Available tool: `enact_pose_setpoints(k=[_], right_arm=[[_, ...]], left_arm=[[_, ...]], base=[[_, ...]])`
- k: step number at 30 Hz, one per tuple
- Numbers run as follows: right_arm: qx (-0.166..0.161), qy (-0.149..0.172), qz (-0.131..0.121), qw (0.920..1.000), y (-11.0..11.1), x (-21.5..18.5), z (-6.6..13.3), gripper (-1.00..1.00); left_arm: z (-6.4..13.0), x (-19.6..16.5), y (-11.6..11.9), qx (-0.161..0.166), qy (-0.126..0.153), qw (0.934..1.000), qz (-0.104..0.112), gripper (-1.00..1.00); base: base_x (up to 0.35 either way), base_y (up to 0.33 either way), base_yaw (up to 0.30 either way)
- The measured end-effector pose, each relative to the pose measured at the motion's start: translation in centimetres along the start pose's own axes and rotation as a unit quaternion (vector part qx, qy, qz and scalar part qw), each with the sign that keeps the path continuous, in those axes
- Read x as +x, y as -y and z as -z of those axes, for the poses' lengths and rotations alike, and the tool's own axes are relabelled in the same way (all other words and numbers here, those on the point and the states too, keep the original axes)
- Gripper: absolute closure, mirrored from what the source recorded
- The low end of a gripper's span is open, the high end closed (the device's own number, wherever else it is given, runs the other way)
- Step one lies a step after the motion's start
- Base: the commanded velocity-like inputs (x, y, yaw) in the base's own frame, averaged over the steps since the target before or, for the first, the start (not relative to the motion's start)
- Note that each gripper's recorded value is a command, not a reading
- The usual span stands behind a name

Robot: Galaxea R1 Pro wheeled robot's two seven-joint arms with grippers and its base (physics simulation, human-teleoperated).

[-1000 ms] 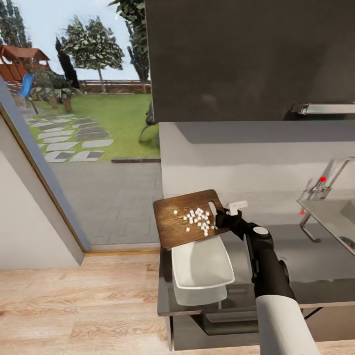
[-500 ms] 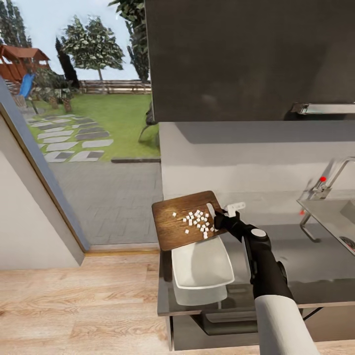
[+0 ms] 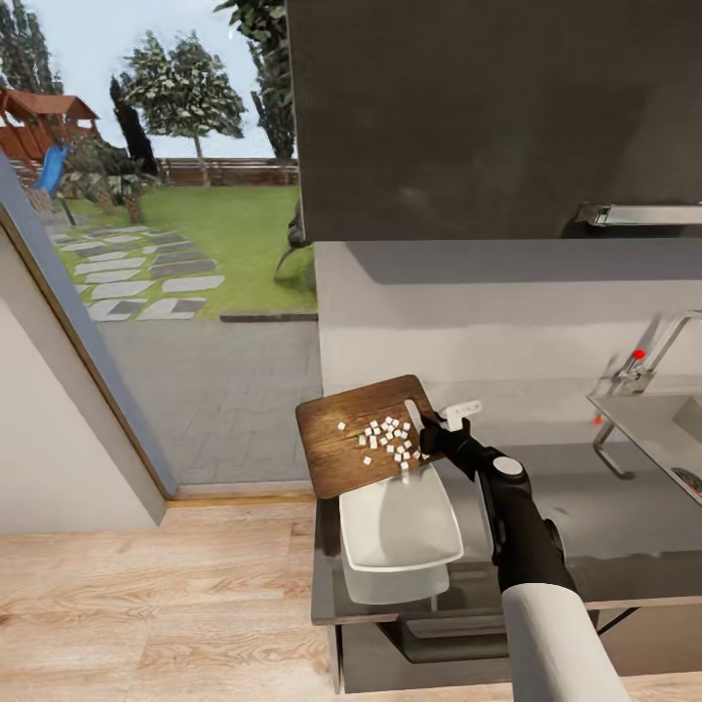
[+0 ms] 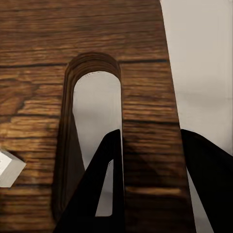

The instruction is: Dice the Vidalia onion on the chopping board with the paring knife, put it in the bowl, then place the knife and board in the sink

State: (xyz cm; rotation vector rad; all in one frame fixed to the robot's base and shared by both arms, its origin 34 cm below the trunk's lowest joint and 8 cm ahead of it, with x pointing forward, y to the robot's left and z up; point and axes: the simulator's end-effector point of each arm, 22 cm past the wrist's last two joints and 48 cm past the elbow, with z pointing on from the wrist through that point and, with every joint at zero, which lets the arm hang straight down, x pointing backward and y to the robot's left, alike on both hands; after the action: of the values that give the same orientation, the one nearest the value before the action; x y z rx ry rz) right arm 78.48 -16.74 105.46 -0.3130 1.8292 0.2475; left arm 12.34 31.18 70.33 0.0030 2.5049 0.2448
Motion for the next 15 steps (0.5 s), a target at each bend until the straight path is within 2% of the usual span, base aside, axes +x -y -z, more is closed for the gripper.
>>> enact_pose_setpoints(k=[10, 12, 15], right_arm=[[-0.022, 0.006, 0.003, 0.9997, -1.05, 0.31, -0.15, 1.0], [-0.024, 0.008, -0.002, 0.9997, -1.08, 0.26, -0.15, 1.0], [-0.029, 0.026, -0.035, 0.9986, -1.17, -0.48, -0.07, 1.0]], left_arm=[[0.0, 0.0, 0.0, 0.0, 0.0, 1.0, 0.0, -1.0], [0.0, 0.0, 0.0, 0.0, 0.0, 1.0, 0.0, -1.0], [0.0, 0.0, 0.0, 0.0, 0.0, 1.0, 0.0, -1.0]], base=[[0.0, 0.0, 0.0], [0.0, 0.0, 0.0], [0.0, 0.0, 0.0]])
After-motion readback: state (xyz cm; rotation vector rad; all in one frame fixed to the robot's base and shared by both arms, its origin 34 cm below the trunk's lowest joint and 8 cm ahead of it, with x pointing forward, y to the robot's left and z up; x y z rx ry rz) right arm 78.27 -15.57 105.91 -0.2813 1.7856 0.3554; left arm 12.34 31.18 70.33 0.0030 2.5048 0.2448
